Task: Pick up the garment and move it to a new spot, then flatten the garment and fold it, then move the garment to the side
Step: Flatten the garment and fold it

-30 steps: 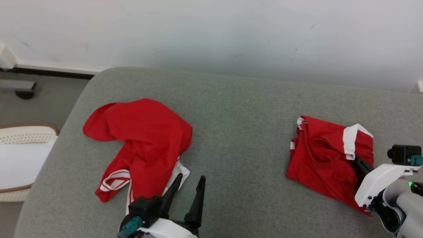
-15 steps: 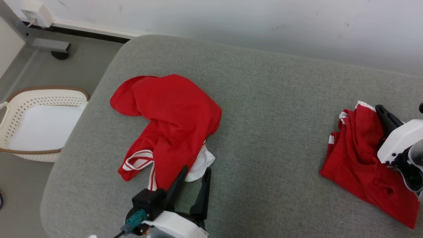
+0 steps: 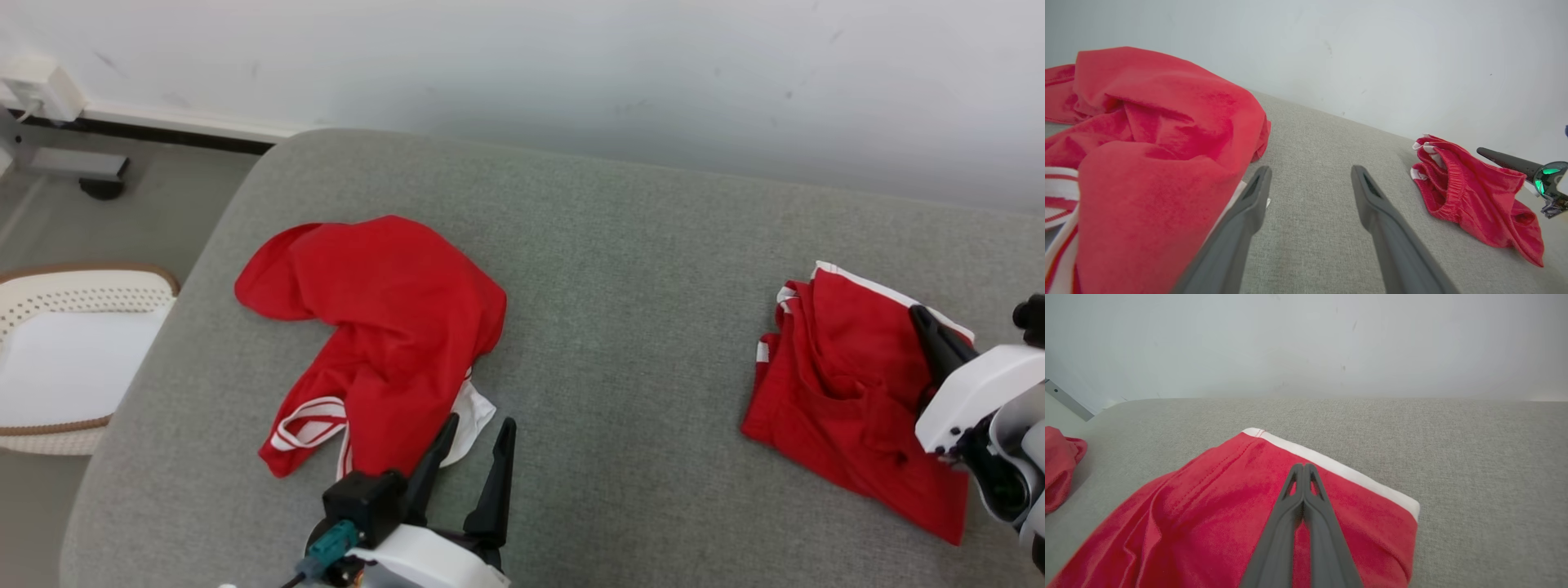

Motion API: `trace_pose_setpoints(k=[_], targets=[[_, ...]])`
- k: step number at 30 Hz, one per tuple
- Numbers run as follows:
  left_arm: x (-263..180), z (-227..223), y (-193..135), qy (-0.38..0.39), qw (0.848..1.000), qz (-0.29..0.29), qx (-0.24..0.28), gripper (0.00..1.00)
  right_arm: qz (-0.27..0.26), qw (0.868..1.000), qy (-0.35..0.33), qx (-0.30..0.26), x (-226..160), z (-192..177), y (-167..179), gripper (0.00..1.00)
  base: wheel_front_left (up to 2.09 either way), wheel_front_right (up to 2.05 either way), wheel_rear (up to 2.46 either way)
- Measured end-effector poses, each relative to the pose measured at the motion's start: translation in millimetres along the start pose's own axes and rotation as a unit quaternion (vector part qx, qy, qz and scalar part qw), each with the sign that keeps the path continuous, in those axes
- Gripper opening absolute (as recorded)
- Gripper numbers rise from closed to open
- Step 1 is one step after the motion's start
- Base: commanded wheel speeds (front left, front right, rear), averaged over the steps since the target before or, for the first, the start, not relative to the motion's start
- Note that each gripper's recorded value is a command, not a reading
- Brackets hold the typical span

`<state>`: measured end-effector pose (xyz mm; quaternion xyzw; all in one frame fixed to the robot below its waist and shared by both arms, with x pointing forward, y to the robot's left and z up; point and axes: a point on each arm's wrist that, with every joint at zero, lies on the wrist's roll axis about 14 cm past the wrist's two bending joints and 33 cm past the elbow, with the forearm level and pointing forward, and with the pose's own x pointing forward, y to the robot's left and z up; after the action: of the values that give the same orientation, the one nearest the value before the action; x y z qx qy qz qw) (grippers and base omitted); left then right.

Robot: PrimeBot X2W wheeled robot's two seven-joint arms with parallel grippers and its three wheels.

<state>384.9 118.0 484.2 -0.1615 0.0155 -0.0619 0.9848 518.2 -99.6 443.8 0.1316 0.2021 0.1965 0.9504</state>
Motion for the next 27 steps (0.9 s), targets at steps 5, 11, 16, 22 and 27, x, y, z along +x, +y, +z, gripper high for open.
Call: trace_pose_setpoints(k=[5,11,16,22,27], targets=[[-2,0,-3,-0.001,1.000,-0.005,0.001,1.00,0.006,0.999,0.024,0.036,-11,-18,10,0.00,0.00,0.00,0.00],[-7,4,-4,-0.006,1.000,-0.009,0.003,1.00,0.054,0.957,0.100,0.266,-18,-51,70,0.00,0.00,0.00,0.00],[-14,8,-1,-0.012,1.000,-0.004,0.005,1.00,0.117,0.925,0.140,0.332,-27,-56,118,0.00,0.00,0.00,0.00],[-19,12,-1,-0.019,1.000,-0.002,0.004,1.00,0.163,0.923,0.153,0.313,-42,-62,156,0.00,0.00,0.00,0.00],[-16,19,-9,-0.031,0.999,-0.016,0.005,1.00,0.189,0.930,0.095,0.301,-54,-33,163,0.00,0.00,0.00,0.00]])
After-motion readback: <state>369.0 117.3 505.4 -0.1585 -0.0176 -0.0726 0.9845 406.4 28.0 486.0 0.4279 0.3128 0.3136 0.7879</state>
